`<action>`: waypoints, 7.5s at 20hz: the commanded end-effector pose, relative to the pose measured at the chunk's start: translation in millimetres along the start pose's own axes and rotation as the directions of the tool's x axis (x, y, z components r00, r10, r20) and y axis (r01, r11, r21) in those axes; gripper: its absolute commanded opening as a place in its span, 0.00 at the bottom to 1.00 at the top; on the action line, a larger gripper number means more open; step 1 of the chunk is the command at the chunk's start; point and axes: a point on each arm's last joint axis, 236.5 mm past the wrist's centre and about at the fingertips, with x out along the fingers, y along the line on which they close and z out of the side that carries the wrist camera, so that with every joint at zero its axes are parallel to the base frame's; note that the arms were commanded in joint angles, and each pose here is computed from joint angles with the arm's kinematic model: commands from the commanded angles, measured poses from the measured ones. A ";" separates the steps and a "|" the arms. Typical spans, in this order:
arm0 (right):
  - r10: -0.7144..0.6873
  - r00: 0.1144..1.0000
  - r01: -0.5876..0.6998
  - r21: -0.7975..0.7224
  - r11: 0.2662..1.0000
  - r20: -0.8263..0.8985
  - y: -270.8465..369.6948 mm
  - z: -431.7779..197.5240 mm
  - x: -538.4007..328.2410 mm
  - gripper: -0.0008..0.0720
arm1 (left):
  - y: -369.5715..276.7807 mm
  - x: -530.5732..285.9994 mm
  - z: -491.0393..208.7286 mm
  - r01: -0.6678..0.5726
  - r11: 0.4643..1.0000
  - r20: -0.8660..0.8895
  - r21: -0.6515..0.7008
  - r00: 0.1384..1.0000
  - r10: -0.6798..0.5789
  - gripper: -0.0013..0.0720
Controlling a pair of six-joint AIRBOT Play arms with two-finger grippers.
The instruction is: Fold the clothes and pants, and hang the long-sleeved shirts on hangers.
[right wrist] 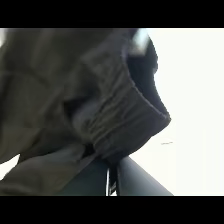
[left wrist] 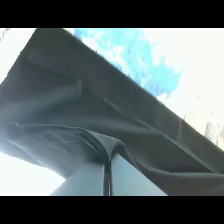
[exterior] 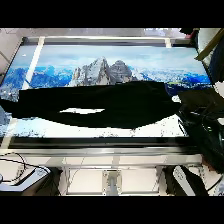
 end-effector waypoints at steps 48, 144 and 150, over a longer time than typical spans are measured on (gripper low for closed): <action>-0.291 0.957 0.284 -0.202 0.937 -0.007 -2.2 141.2 -23.2 0.55 | -38.0 55.5 54.4 -0.076 0.996 0.143 0.036 0.987 0.070 0.89; -0.003 0.727 -0.139 -0.151 0.979 -0.687 120.5 -58.6 216.6 1.00 | -330.1 39.5 -57.7 0.398 0.715 -0.419 0.575 0.894 -0.161 0.03; 0.028 0.736 -0.186 -0.161 0.969 -0.677 147.8 -95.4 252.4 0.97 | -330.0 39.4 -57.8 0.398 0.715 -0.419 0.575 0.893 -0.161 0.03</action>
